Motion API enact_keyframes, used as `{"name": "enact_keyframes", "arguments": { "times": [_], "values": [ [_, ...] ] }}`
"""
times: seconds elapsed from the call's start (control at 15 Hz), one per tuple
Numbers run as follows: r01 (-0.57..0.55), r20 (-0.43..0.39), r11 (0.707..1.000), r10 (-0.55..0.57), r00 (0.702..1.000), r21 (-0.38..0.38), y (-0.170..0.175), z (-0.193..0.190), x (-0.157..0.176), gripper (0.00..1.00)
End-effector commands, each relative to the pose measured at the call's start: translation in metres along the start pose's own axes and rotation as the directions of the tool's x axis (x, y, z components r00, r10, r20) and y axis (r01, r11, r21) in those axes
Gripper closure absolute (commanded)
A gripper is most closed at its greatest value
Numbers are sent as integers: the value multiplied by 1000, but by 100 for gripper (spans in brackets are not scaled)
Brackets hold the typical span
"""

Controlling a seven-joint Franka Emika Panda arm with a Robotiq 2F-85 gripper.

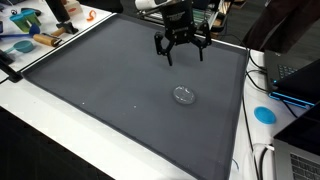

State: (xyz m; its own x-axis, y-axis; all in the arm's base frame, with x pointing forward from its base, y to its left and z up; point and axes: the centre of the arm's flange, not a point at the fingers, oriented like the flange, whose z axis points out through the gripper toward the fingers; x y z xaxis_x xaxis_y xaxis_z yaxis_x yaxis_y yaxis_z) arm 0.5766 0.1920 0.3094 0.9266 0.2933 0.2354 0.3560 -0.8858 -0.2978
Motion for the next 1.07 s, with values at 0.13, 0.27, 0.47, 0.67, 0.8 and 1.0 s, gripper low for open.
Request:
{"name": "enact_keyframes", "arguments": {
  "times": [0.13, 0.27, 0.47, 0.67, 0.8, 1.0],
  "values": [
    [9, 5, 1000, -9, 1000, 8, -17, -16, -12, 0],
    [2, 19, 1000, -2, 1000, 7, -24, -18, -9, 0],
    [-15, 42, 1000, 15, 999, 0, -33, -21, -5, 0],
    [-63, 68, 998, 64, 996, -22, -41, -23, -1, 0],
    [-79, 85, 996, 83, 993, -47, -47, -24, 2, 0],
    [-89, 108, 993, 97, 989, -75, -52, -25, 7, 0]
  ]
}}
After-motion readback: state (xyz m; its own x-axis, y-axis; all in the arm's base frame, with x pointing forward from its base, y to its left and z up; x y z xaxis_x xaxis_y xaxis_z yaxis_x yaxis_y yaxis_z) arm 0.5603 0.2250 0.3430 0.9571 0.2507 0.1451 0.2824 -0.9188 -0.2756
